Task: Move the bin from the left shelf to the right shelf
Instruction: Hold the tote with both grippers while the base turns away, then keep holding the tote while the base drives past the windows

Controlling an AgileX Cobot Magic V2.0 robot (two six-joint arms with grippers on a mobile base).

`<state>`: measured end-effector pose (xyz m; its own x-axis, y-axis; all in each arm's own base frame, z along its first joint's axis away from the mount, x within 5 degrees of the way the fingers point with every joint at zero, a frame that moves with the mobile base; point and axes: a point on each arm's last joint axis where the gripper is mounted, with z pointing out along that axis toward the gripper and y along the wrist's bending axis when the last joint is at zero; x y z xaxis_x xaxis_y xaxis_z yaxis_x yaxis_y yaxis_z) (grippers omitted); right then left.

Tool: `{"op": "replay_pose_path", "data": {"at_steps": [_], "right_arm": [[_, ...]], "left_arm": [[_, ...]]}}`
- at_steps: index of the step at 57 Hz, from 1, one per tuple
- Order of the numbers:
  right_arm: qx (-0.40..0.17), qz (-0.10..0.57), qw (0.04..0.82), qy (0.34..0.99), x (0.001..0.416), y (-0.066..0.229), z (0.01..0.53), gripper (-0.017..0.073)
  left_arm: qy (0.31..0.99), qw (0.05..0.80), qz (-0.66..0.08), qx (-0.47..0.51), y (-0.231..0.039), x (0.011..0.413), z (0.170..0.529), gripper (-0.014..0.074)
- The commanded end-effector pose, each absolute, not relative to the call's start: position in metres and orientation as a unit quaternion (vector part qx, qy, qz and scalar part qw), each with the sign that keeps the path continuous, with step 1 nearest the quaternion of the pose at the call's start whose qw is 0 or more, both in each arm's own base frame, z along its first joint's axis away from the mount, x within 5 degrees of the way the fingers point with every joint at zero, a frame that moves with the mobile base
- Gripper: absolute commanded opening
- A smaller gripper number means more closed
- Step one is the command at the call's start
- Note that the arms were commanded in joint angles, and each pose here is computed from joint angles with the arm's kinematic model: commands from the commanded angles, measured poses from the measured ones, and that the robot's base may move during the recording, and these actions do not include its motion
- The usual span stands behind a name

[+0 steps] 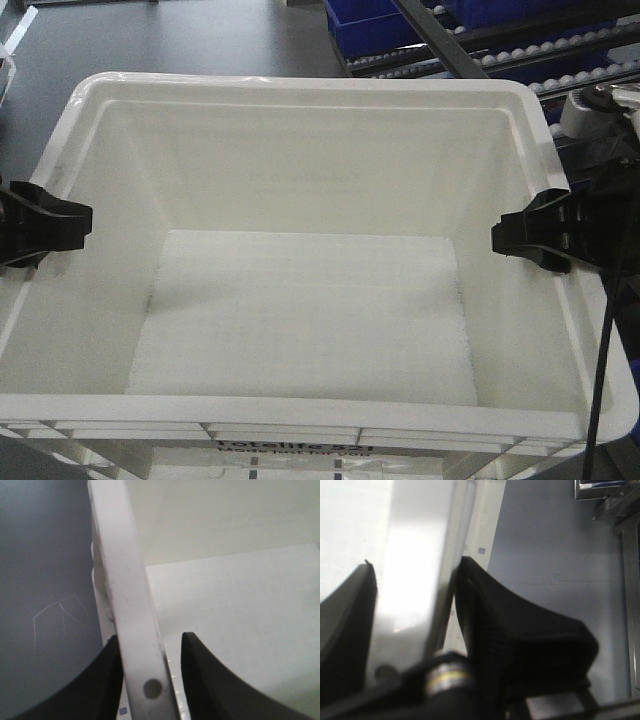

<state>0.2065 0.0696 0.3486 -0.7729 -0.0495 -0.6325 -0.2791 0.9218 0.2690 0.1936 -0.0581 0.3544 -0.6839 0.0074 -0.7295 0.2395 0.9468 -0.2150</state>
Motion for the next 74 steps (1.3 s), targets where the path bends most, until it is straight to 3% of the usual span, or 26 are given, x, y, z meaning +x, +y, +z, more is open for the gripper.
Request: {"op": "replay_pose_path", "data": {"at_steps": [1, 74], "right_arm": [[-0.096, 0.19, 0.405, 0.889, 0.2063, 0.0699, 0.3754, -0.0004], [-0.096, 0.19, 0.405, 0.889, 0.2063, 0.0699, 0.3754, -0.0004]], "left_arm": [[0.864, 0.467, -0.173, 0.072, -0.0614, 0.1915, 0.3812, -0.0006], [0.864, 0.467, -0.173, 0.072, -0.0614, 0.1915, 0.3812, -0.0006]]}}
